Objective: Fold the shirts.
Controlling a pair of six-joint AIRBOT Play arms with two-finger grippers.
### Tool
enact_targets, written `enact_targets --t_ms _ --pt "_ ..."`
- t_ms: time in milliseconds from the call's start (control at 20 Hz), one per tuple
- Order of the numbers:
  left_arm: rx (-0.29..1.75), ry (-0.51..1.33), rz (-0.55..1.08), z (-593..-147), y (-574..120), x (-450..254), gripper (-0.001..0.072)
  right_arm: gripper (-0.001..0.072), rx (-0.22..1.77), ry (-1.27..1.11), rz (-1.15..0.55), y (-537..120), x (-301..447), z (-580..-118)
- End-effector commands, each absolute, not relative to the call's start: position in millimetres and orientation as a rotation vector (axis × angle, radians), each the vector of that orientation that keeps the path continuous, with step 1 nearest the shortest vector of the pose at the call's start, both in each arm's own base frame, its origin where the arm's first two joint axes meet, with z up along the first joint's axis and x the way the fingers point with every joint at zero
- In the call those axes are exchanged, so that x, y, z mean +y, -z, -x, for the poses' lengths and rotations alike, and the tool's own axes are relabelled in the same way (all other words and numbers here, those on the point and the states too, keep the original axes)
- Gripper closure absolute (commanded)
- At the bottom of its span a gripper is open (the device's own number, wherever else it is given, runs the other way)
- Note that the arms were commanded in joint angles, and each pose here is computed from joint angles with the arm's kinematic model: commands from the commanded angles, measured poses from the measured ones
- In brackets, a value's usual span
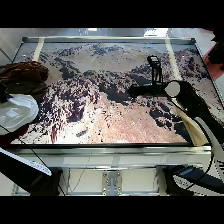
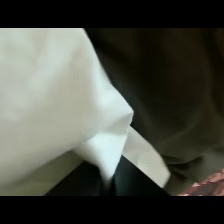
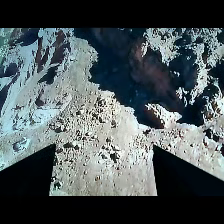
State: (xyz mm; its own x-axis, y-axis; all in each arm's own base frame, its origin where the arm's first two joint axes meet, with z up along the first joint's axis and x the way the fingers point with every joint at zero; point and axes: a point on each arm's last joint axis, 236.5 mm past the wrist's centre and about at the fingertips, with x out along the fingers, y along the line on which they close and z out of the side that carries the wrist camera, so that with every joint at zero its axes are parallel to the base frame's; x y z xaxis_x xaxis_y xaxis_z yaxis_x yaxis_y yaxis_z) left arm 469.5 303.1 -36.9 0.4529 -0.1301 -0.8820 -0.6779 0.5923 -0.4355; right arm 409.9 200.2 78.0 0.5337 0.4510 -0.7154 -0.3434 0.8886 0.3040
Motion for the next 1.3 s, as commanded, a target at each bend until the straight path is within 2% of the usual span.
enact_targets --t_ms 0,50,150,200,350,550,850,1000,1100,1150,1250 --pt "0.835 -0.015 1.010 -528.8 -31.6 250.7 0.0700 0.0034 0.876 -0.468 -0.140 -80.3 199.9 -413.2" --pt "0.732 0.155 1.048 -542.7 -71.9 225.7 0.0701 0.0049 0.866 -0.465 -0.140 -81.7 199.5 -415.0" --pt "0.531 0.449 1.071 -552.9 -158.5 179.6 0.0702 0.0306 0.845 -0.454 -0.117 -83.9 195.7 -419.6" --pt "0.469 0.552 1.054 -551.3 -194.0 156.5 0.0702 0.0339 0.829 -0.445 -0.106 -85.7 192.3 -422.9" --pt "0.468 0.740 0.903 -537.7 -260.9 59.6 0.0703 0.0335 0.780 -0.405 -0.109 -96.7 175.0 -434.2" --pt "0.603 0.943 0.647 -508.3 -282.0 -106.0 0.0703 0.0318 0.681 -0.309 -0.125 -141.3 125.2 -453.1" --pt "0.915 1.085 0.196 -440.2 -170.2 -331.0 0.0702 0.0318 0.516 -0.098 -0.132 -210.7 19.4 -466.3" --pt "1.070 1.143 0.014 -387.8 -98.2 -407.3 0.0701 0.0318 0.530 -0.005 -0.156 -206.0 -25.6 -463.3" --pt "1.134 1.170 -0.039 -364.7 -60.6 -438.7 0.0695 0.0318 0.559 0.038 -0.170 -194.9 -45.7 -458.9" --pt "1.143 1.160 -0.032 -363.1 -51.2 -447.8 0.0602 0.0318 0.586 0.051 -0.176 -185.9 -52.0 -456.1" --pt "1.058 1.114 -0.020 -386.1 -57.8 -451.7 0.0039 0.0309 0.653 0.057 -0.189 -160.9 -54.8 -449.4"
